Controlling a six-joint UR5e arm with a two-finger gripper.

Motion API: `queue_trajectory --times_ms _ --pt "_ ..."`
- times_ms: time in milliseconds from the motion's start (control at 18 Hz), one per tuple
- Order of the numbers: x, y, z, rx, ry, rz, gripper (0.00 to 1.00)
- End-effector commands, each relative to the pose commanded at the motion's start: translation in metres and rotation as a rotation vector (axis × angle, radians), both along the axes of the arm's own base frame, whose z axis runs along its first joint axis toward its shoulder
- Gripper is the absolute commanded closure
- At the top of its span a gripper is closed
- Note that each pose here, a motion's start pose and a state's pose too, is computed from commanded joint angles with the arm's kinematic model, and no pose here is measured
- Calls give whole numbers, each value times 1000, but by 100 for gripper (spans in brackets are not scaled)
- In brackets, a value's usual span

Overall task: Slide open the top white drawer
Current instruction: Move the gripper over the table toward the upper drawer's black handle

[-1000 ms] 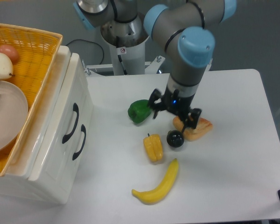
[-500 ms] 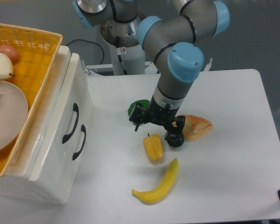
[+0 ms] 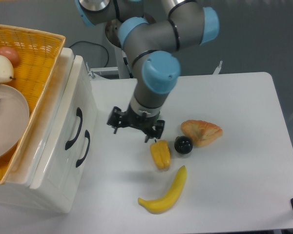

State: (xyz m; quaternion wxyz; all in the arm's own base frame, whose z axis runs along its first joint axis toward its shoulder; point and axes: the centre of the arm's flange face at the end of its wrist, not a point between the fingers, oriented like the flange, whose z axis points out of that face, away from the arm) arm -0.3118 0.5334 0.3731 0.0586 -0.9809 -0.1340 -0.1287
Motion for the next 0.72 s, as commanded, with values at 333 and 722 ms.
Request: queue_trajectory --times_ms 333,722 --pt "8 3 3 24 -73 6 0" --pt "8 2 6 58 -153 27 0"
